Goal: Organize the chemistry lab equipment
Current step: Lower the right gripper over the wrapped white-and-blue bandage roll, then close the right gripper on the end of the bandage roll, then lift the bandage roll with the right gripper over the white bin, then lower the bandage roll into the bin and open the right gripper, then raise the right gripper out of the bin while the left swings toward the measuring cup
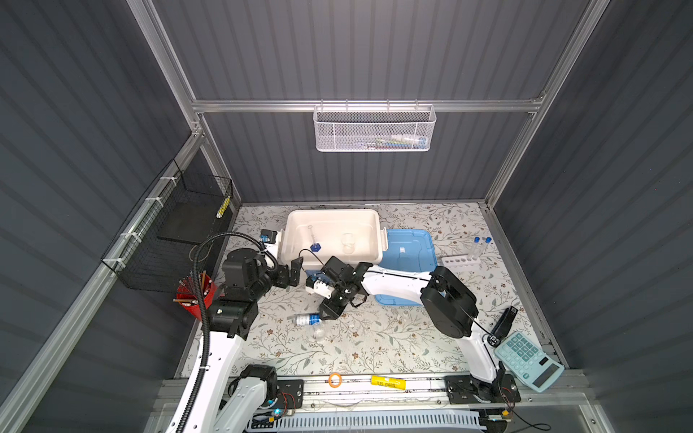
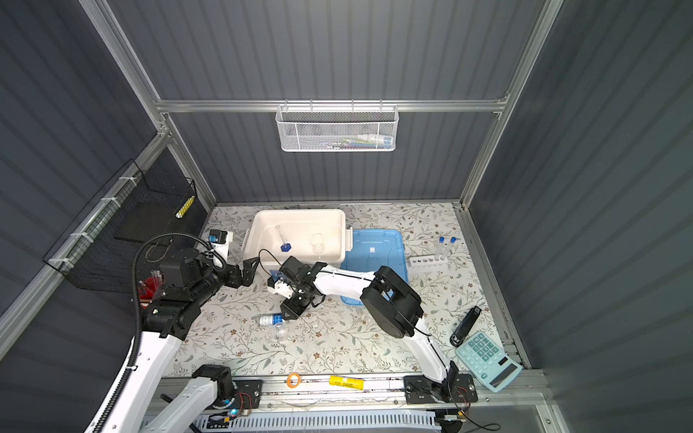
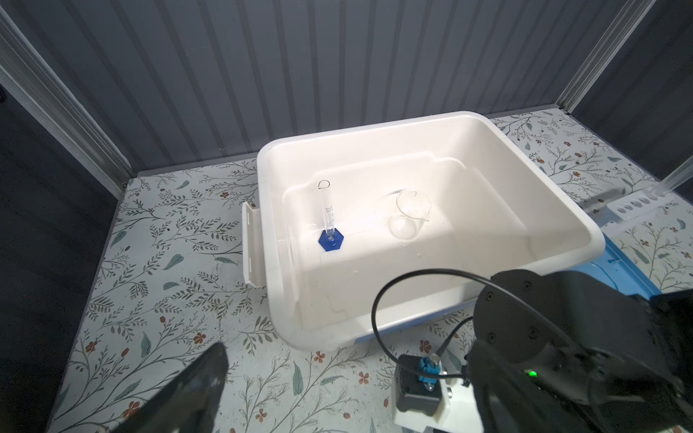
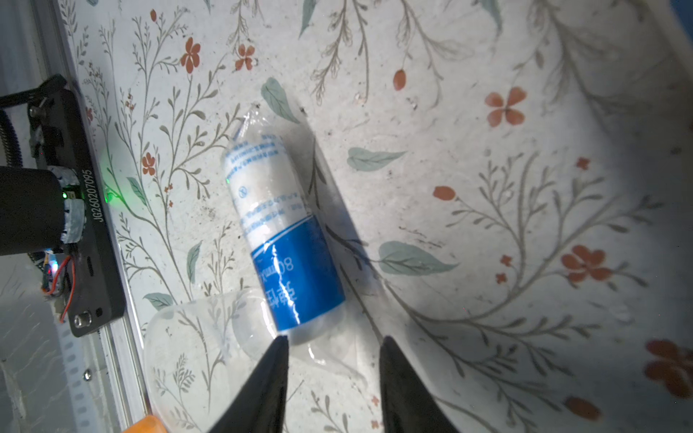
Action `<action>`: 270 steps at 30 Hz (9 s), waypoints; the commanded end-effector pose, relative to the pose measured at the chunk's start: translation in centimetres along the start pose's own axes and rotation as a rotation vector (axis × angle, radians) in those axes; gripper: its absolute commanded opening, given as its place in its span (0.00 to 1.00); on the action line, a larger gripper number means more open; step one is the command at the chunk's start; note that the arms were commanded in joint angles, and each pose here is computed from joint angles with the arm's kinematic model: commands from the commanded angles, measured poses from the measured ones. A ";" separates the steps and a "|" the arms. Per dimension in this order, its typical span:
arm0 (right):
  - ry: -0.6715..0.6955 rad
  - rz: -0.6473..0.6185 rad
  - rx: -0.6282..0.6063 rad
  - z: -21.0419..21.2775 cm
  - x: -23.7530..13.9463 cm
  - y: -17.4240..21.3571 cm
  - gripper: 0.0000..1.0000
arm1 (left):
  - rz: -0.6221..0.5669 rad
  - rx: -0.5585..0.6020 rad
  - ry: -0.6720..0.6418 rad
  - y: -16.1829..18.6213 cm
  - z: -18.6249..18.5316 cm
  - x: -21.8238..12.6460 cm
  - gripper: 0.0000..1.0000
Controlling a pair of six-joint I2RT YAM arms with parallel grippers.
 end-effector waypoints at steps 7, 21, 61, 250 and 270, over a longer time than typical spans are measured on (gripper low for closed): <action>-0.026 -0.006 0.012 0.0 0.2 0.0 0.34 | -0.020 0.041 0.000 -1.3 -0.1 -0.8 1.00; -0.013 -0.005 0.025 -0.2 0.2 0.6 0.33 | -0.017 0.045 0.000 -1.2 -0.1 -0.8 1.00; 0.090 -0.057 -0.002 2.1 -6.7 0.5 0.00 | -0.044 0.073 -0.054 -1.4 0.4 -1.6 1.00; 0.412 -0.593 0.039 -1.7 -29.8 0.6 0.43 | 0.349 0.338 0.433 4.2 -5.1 -3.6 0.96; 0.469 -0.590 0.058 -4.4 -27.5 2.8 0.44 | 0.758 0.568 0.558 13.2 -6.7 3.6 0.87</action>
Point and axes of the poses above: each gripper's point midway between its finger pads, its own x axis out along the fingers, its own z axis along the line the jaws close on, y = z × x, the point moved 6 cm from there along -x, back along the fingers, and after that the axes turned 1 degree about x, right-handed, at the moved point
